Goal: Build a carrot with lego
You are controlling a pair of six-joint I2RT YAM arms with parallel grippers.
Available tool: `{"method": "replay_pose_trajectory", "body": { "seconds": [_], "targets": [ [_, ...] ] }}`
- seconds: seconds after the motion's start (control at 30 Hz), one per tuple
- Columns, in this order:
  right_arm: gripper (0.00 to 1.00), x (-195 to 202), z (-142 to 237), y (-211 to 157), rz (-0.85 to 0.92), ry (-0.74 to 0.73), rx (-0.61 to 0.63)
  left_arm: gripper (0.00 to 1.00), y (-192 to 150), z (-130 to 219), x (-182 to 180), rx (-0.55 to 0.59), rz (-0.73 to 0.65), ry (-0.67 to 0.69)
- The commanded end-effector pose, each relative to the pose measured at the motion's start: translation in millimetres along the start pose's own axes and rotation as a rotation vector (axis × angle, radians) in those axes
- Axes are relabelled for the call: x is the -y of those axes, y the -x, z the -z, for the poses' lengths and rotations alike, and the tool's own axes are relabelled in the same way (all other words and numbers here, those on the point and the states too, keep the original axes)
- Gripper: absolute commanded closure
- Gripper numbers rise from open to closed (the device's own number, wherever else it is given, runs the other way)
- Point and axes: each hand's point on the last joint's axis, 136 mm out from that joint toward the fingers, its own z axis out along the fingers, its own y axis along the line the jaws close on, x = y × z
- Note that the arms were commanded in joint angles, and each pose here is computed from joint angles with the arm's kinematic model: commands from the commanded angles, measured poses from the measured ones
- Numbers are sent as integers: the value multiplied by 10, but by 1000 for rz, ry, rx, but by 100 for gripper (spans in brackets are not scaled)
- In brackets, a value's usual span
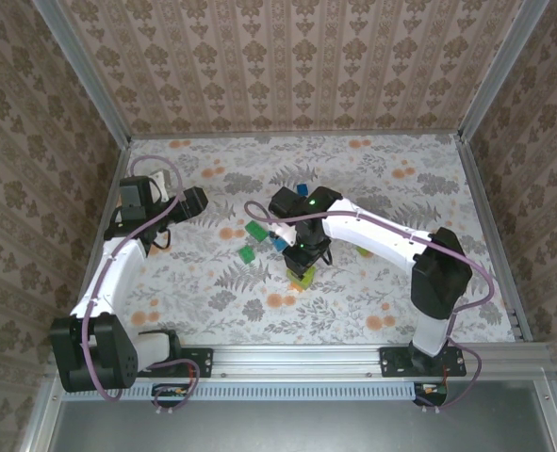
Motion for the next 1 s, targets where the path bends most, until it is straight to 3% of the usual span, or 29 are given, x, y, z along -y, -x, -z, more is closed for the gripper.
{"method": "replay_pose_trajectory", "body": {
  "seconds": [0.0,0.97],
  "targets": [
    [68,-60,-22,36,31,15,-9,0,84,50,74,11,-30,-4],
    [68,-75,-166,-74,61,18,-78,0,92,59,82,11,-34,-5]
  ]
}}
